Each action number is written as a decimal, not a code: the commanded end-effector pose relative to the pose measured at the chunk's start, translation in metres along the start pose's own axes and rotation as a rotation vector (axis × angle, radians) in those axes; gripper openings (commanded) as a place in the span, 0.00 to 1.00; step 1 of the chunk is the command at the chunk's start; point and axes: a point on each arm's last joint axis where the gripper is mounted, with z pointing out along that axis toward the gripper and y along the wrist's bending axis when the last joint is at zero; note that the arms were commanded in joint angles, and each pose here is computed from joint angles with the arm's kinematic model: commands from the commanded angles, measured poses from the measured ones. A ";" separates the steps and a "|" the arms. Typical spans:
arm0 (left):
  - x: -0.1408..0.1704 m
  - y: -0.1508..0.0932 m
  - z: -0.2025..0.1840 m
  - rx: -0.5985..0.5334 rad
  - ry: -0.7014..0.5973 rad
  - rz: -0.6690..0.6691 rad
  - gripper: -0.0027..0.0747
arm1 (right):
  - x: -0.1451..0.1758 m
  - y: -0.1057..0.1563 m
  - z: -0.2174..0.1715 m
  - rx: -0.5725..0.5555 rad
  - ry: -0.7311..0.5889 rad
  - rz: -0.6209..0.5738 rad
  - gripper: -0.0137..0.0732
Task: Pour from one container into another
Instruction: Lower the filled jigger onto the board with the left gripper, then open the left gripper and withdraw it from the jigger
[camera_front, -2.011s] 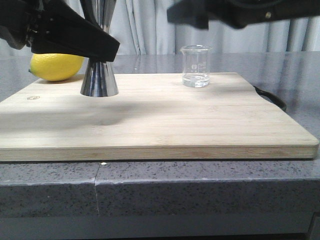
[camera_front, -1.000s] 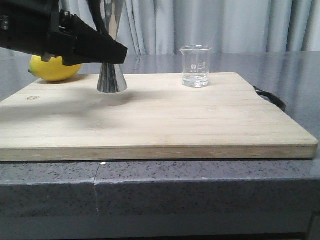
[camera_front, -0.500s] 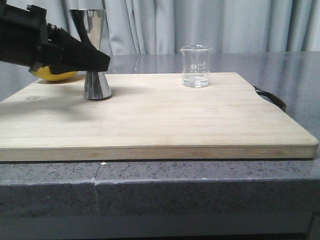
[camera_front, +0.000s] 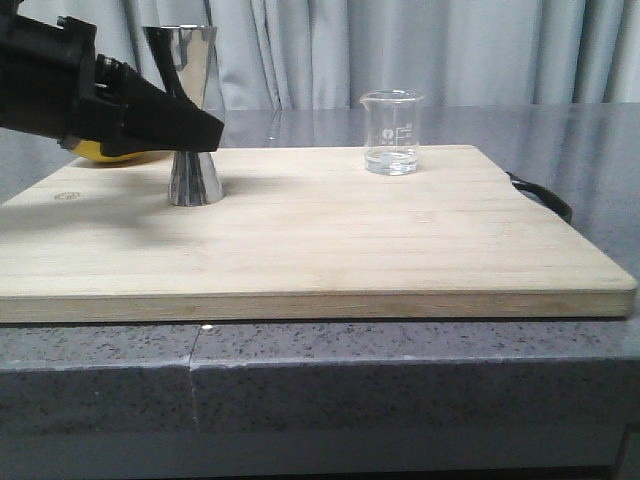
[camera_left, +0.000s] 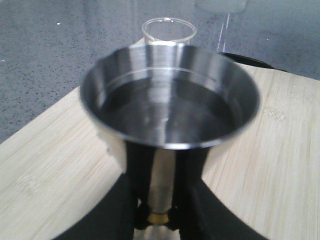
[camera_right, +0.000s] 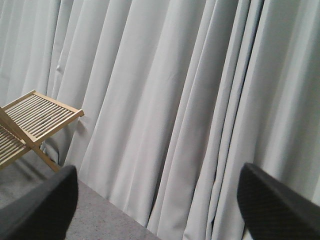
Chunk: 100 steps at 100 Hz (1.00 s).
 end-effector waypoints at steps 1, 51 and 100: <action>-0.022 -0.003 -0.005 0.021 -0.096 0.028 0.01 | -0.020 -0.002 -0.002 0.008 -0.086 -0.007 0.83; -0.021 -0.001 -0.005 0.002 -0.083 0.027 0.31 | -0.020 -0.002 -0.002 0.008 -0.086 -0.007 0.83; -0.020 -0.003 -0.005 0.014 -0.066 0.034 0.46 | -0.020 -0.002 -0.002 0.008 -0.086 -0.007 0.83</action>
